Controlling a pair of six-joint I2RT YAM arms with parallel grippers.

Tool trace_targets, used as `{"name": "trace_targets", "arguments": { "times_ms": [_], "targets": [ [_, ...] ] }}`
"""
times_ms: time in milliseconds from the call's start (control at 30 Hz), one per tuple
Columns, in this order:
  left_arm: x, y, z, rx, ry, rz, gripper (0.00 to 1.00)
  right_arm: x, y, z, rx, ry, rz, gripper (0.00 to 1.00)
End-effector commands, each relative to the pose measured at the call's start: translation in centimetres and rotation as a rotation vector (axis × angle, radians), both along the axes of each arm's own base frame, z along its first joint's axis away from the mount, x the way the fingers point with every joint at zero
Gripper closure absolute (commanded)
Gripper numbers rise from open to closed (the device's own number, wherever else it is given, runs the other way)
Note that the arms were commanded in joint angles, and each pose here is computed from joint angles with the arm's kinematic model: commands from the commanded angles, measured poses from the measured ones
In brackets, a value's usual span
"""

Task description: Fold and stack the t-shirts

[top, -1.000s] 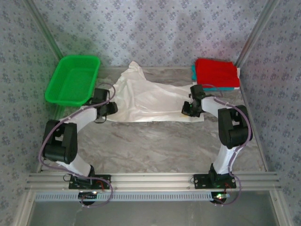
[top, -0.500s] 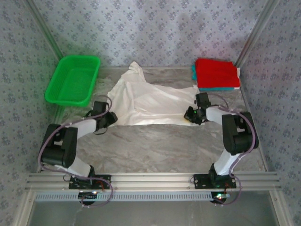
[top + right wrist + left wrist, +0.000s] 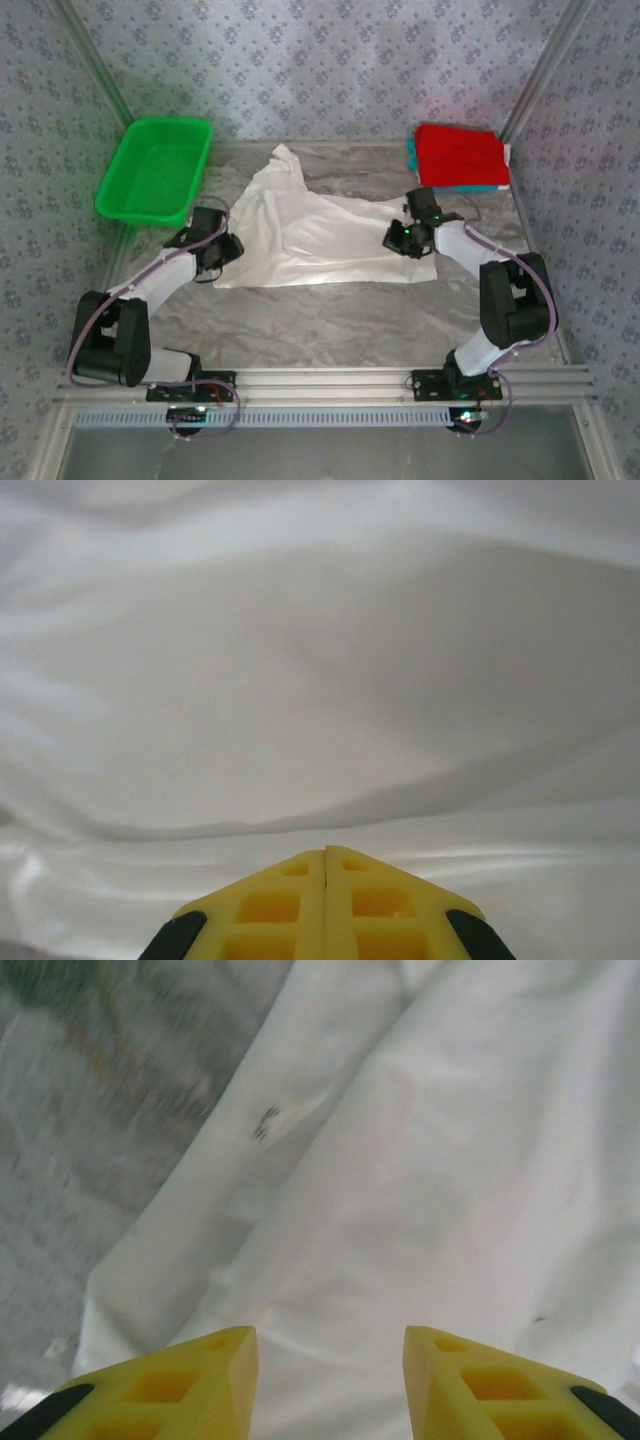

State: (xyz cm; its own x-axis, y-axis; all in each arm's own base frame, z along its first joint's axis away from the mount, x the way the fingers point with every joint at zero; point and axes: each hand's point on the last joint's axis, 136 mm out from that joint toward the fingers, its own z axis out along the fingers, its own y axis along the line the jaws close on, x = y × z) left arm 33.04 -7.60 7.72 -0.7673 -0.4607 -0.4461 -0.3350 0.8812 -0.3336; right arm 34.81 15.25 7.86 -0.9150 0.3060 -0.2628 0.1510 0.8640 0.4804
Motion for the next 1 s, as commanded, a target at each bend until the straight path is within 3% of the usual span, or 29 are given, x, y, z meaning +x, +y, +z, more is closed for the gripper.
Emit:
{"name": "trace_targets", "arguments": {
  "times_ms": [0,300,700,833,967],
  "targets": [
    [-1.0,0.4,-1.7,0.055,0.058,-0.008,0.58,-1.1,3.6,-0.4,0.023,-0.005,0.142,1.00],
    [-2.2,1.0,-5.4,0.069,0.118,0.033,0.58,-2.3,10.3,-3.4,0.037,0.001,0.373,1.00],
    [-2.1,1.8,-5.8,0.112,0.124,0.053,0.58,1.1,9.6,-6.1,-0.053,-0.012,0.260,1.00],
    [-2.2,1.9,-5.6,0.114,0.120,0.055,0.58,2.6,8.9,-4.5,-0.032,-0.048,0.231,1.00],
    [-2.2,1.8,-5.5,0.109,0.116,0.051,0.58,2.1,10.3,-0.6,0.014,-0.146,0.331,1.00]
  ]
}}
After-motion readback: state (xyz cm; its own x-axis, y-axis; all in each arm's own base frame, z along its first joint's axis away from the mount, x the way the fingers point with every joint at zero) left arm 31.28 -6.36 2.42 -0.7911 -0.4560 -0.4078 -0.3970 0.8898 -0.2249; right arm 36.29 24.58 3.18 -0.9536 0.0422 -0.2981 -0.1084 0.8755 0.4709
